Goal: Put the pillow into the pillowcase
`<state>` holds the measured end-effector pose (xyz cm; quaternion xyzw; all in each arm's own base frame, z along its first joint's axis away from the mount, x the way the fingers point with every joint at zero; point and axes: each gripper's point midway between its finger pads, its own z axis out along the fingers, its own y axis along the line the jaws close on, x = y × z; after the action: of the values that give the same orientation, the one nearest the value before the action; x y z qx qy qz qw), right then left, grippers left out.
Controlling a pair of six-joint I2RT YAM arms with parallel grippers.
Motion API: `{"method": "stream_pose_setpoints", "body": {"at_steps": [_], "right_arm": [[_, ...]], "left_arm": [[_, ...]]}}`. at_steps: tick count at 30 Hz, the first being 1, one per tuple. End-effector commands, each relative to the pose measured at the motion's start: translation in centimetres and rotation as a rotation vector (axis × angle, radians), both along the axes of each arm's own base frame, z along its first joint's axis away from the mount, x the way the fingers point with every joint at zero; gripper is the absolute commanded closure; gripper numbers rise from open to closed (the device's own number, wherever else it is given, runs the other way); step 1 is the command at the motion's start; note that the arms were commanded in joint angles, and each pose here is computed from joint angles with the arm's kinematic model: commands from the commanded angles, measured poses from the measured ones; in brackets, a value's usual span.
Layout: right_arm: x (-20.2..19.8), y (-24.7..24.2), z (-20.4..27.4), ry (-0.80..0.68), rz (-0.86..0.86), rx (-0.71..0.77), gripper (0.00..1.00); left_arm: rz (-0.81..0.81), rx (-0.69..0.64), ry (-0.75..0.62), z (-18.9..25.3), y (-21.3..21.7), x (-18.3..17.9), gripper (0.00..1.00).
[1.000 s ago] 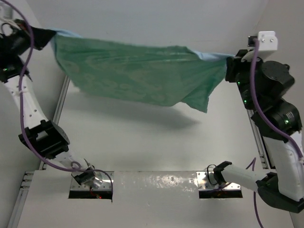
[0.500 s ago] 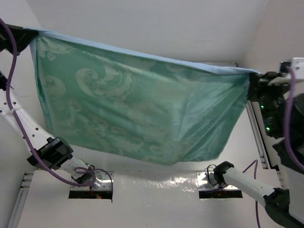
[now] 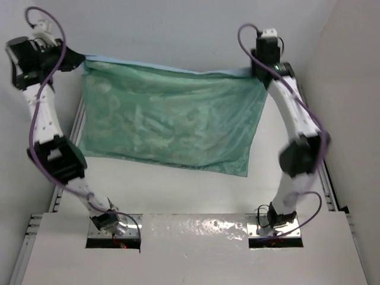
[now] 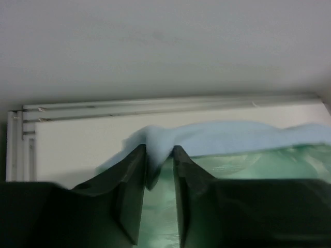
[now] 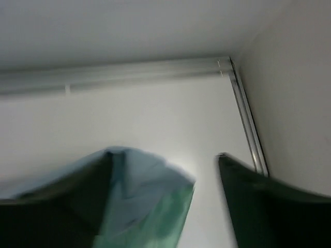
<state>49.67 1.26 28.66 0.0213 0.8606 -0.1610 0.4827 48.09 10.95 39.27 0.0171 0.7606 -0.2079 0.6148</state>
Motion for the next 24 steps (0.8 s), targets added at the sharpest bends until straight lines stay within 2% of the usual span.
{"method": "stream_pose_setpoints", "body": {"at_steps": [1, 2, 3, 4, 5, 6, 7, 8, 10, 11, 14, 17, 18, 19, 20, 21, 22, 23, 24], "right_arm": [[12.8, -1.4, 0.7, -0.173, -0.105, 0.056, 0.02], [14.3, -2.3, 1.6, -0.276, -0.206, 0.105, 0.01], [15.1, -2.3, -0.9, -0.259, -0.228, 0.124, 0.01], [14.4, -2.0, 3.9, -0.394, -0.226, 0.195, 0.01], [13.7, -1.7, 3.9, -0.415, -0.205, 0.217, 0.01], [13.1, -1.0, -1.3, -0.376, -0.175, 0.227, 0.01], [11.1, -1.1, 1.6, -0.42, -0.163, 0.241, 0.01], [10.9, -1.0, 2.2, -0.414, -0.151, 0.235, 0.01], [10.8, -0.4, 0.1, -0.265, -0.115, 0.192, 0.01], [11.0, 0.1, 2.5, -0.281, -0.083, 0.188, 0.01], [9.3, 3.2, 0.2, -0.149, 0.03, 0.094, 0.01], [6.5, 3.7, -1.3, -0.104, 0.054, 0.094, 0.01], [5.6, 4.0, -1.9, -0.091, 0.057, 0.13, 0.01], [4.2, 4.0, -4.1, -0.035, 0.059, 0.136, 0.01], [2.6, 4.0, -2.7, -0.049, 0.066, 0.158, 0.01], [1.4, 4.1, -3.1, -0.032, 0.068, 0.179, 0.01], [-0.4, 4.4, -5.4, 0.035, 0.086, 0.194, 0.01], [-2.3, 4.1, -3.6, 0.008, 0.091, 0.212, 0.01], [-4.1, 4.0, -4.4, 0.044, 0.083, 0.228, 0.01]], "left_arm": [[0.405, 0.058, -0.007, -4.4, 10.2, 9.6, 0.7], [0.495, 0.025, 0.141, -12.2, 13.2, 12.8, 0.26], [0.538, 0.106, 0.097, -11.1, 14.2, 13.1, 0.16], [0.569, 0.153, 0.075, -10.7, 14.4, 12.9, 0.13], [0.554, 0.167, 0.104, -11.8, 14.3, 12.7, 0.09], [0.536, 0.182, 0.11, -11.8, 14.2, 12.7, 0.06], [0.515, 0.201, 0.136, -12.4, 14.0, 12.6, 0.04], [0.509, 0.199, 0.139, -12.7, 14.0, 12.8, 0.03], [0.512, 0.192, 0.14, -13.1, 14.0, 12.9, 0.03], [0.507, 0.176, 0.141, -13.1, 13.7, 13.0, 0.03], [0.45, 0.162, 0.167, -13.8, 12.2, 12.4, 0.01], [0.396, 0.177, 0.198, -14.0, 10.5, 10.6, 0.01], [0.392, 0.194, 0.184, -12.3, 10.1, 9.5, 0.01], [0.383, 0.202, 0.223, -13.6, 9.8, 8.6, 0.01], [0.371, 0.24, 0.224, -13.4, 9.7, 7.7, 0.01], [0.373, 0.269, 0.188, -10.9, 9.3, 6.4, 0.01], [0.365, 0.28, 0.217, -12.0, 9.1, 5.3, 0.0], [0.353, 0.323, 0.212, -11.5, 9.0, 4.5, 0.0], [0.352, 0.348, 0.199, -9.9, 8.6, 3.0, 0.0]]}}
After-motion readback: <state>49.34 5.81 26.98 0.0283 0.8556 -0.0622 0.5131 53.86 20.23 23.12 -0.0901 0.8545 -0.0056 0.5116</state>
